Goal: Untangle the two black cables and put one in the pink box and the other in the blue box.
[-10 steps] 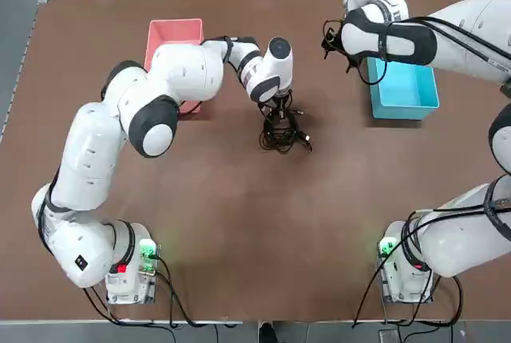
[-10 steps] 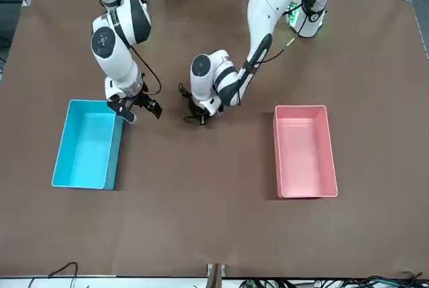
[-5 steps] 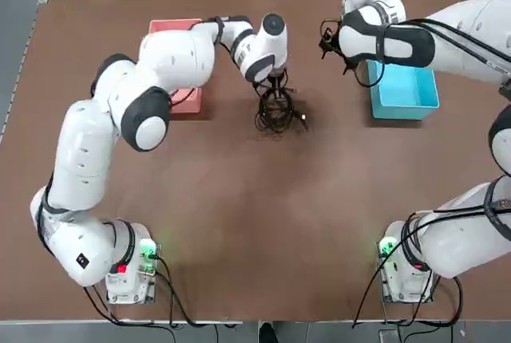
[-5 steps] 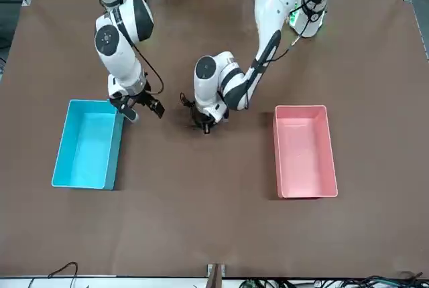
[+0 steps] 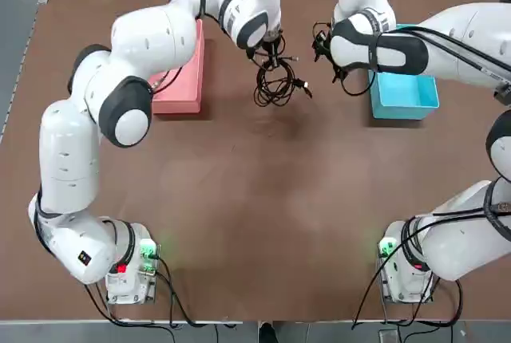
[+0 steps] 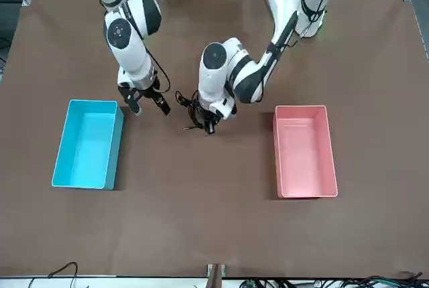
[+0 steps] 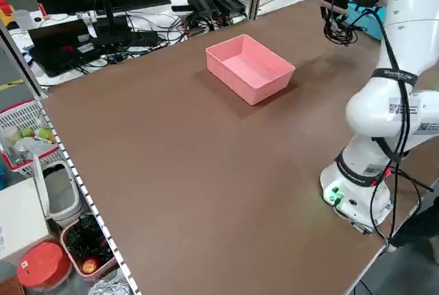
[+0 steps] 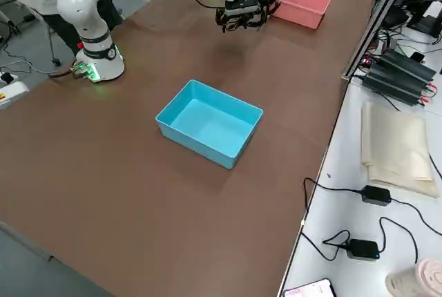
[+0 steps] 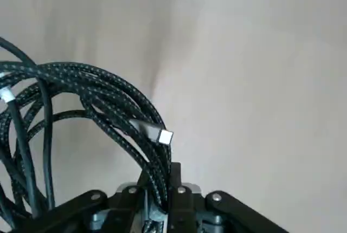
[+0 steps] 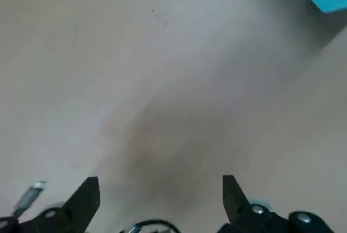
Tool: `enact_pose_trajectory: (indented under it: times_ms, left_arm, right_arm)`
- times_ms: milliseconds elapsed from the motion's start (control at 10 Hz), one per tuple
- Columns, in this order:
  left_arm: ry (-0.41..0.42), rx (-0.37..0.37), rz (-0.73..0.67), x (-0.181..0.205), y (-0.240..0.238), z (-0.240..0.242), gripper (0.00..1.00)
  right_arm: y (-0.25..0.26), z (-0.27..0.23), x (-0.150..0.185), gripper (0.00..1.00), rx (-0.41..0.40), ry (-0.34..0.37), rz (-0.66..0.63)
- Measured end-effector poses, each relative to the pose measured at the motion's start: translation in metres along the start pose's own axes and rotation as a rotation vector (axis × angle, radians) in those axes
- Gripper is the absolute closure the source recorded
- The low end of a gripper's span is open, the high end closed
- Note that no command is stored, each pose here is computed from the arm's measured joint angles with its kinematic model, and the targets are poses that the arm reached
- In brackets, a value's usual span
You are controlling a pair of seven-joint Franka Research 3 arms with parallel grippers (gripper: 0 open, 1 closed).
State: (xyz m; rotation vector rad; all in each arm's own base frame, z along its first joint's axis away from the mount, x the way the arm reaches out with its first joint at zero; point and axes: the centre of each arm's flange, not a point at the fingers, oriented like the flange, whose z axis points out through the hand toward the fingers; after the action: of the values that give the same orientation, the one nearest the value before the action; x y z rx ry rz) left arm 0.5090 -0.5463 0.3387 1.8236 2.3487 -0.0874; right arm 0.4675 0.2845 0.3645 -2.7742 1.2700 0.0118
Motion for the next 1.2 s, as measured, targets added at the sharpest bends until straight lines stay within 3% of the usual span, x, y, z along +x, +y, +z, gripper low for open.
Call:
enact_pose_trajectory:
  times_ms: [500, 900, 1200]
  left_arm:
    - [-0.052, 0.029, -0.037, -0.012, 0.004, -0.031, 0.85]
    - [-0.067, 0.037, -0.053, -0.013, 0.007, -0.037, 0.85]
    - [-0.063, 0.038, -0.056, -0.013, 0.008, -0.036, 0.85]
  right_arm:
    - [-0.003, 0.006, -0.028, 0.0, -0.021, -0.005, 0.157]
    - [-0.004, 0.0, -0.035, 0.0, -0.078, -0.011, 0.194]
    - [-0.01, -0.01, -0.041, 0.0, -0.078, -0.014, 0.217]
